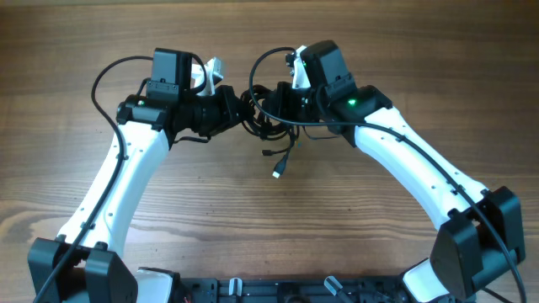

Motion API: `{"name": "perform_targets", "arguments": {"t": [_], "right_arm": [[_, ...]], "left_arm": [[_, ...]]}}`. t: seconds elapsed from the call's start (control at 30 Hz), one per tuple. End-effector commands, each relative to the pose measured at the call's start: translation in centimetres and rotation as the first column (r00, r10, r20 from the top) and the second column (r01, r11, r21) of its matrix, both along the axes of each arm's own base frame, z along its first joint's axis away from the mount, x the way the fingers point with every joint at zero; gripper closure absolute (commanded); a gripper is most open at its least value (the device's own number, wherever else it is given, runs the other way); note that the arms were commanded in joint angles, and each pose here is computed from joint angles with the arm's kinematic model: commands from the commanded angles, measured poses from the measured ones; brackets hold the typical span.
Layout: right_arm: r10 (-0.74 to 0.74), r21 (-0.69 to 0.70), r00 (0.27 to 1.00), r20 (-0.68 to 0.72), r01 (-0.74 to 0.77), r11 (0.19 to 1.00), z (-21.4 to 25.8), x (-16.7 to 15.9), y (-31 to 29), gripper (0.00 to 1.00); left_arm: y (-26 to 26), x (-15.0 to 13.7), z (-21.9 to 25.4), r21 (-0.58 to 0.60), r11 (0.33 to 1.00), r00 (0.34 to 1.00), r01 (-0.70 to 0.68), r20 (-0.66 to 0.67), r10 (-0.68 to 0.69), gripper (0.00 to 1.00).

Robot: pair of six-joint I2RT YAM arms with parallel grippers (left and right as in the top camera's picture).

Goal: Untangle cables

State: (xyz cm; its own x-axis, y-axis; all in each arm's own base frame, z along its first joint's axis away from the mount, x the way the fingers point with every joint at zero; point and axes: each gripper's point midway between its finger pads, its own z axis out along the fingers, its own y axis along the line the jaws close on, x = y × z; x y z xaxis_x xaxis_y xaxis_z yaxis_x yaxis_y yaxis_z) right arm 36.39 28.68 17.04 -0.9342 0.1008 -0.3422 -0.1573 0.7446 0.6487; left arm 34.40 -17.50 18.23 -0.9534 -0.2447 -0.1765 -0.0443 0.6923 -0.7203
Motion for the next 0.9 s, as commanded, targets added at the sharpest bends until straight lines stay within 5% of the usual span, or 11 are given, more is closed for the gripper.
{"name": "perform_targets", "arguments": {"t": [0.0, 0.2, 0.37, 0.5, 0.63, 0.7, 0.73, 0.77, 0.87], "right_arm": [[0.04, -0.04, 0.996, 0.081, -0.037, 0.999, 0.9, 0.8, -1.0, 0.96], [0.078, 0.207, 0.995, 0.058, -0.089, 0.974, 6.8, -0.4, -0.9, 0.96], [-0.008, 0.359, 0.999, 0.037, -0.006, 0.933, 9.5, 2.8, -5.7, 0.96], [-0.267, 0.073, 0.962, 0.062, 0.262, 0.962, 4.7, 6.0, -13.3, 0.96], [-0.33, -0.137, 0.94, 0.089, 0.339, 0.931, 1.9, 5.7, -16.5, 0.96], [-0.306, -0.166, 0.948, 0.086, 0.317, 0.934, 1.5, 5.2, -16.7, 0.88], [-0.269, -0.177, 0.959, 0.093, 0.282, 0.943, 1.4, 5.0, -16.5, 0.73], [-0.21, -0.168, 0.971, 0.111, 0.226, 0.959, 1.7, 4.8, -15.9, 0.45], [0.019, -0.063, 0.97, 0.244, -0.004, 0.998, 6.2, 4.2, -12.6, 0.34]], "left_arm": [[1.9, 0.5, -1.3, 0.118, 0.992, 0.999, -0.053, 0.016, 0.052, 0.96], [2.3, 0.7, -1.6, 0.143, 0.987, 0.998, -0.069, 0.019, 0.067, 0.96], [2.4, 0.1, -1.9, 0.156, 0.986, 0.999, -0.052, 0.0, 0.053, 0.96], [1.6, -0.9, -1.7, 0.137, 0.989, 0.998, 0.053, 0.023, -0.056, 0.96], [1.1, -0.8, -1.2, 0.11, 0.991, 0.996, 0.074, 0.042, -0.079, 0.96], [-0.1, -0.6, 0.0, 0.043, 0.991, 0.987, 0.125, 0.094, -0.128, 0.96], [-0.8, -0.6, 0.8, 0.0, 0.987, 0.979, 0.163, 0.128, -0.162, 0.96], [-1.7, -0.8, 1.8, -0.054, 0.976, 0.965, 0.212, 0.167, -0.2, 0.96], [-2.5, -1.0, 3.0, -0.119, 0.959, 0.953, 0.256, 0.197, -0.229, 0.96]]}}
